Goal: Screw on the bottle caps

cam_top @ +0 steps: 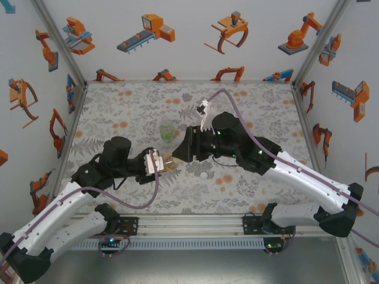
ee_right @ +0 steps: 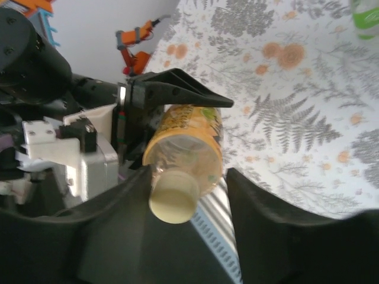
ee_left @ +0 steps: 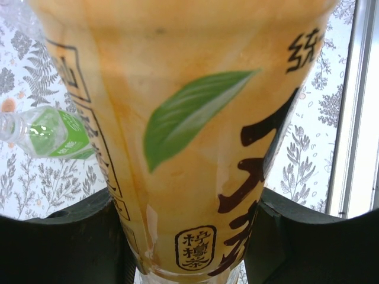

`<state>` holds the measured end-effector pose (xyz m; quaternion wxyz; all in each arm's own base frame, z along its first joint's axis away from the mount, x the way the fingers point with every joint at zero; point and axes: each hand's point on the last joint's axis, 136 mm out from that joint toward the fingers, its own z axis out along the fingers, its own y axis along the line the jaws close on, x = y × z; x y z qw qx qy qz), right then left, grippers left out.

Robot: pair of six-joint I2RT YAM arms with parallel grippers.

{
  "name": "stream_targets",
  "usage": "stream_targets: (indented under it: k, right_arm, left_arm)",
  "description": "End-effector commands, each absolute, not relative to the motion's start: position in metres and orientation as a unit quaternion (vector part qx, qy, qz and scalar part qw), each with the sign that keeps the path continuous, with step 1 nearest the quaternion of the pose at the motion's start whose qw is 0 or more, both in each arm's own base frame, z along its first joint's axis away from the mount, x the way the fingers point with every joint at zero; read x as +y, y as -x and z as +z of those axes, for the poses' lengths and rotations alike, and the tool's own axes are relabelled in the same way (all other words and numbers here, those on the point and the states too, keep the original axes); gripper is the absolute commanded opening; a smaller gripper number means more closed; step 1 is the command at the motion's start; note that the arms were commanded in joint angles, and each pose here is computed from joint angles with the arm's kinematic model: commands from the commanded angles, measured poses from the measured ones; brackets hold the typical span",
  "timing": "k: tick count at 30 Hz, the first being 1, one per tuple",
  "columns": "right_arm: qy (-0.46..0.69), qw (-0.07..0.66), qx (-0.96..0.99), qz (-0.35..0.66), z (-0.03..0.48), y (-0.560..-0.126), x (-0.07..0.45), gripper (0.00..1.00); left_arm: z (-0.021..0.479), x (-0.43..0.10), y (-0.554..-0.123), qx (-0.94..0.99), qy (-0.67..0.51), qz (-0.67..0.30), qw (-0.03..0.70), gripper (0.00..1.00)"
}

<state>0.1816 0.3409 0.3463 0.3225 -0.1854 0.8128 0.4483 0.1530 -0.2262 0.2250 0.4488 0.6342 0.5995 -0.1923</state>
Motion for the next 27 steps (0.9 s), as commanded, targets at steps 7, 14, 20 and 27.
stream_targets:
  k: [7,14,20,27]
  right_arm:
    - [0.501,0.420,0.648,0.391,0.386,-0.140,0.348,0.63]
    - [0.706,0.403,0.459,0.358,0.370,-0.090,0.343,0.61]
    - [0.740,0.429,0.405,0.323,0.368,-0.094,0.347,0.55]
    - [0.745,0.418,0.405,0.325,0.359,-0.095,0.352,0.47]
  left_arm:
    - [0.241,-0.233,-0.149,0.579,-0.634,-0.211,0.467,0.00]
    - [0.238,-0.236,-0.146,0.577,-0.640,-0.223,0.456,0.00]
    - [0.235,-0.237,-0.146,0.580,-0.642,-0.227,0.447,0.00]
    - [0.235,-0.237,-0.146,0.580,-0.642,-0.226,0.448,0.00]
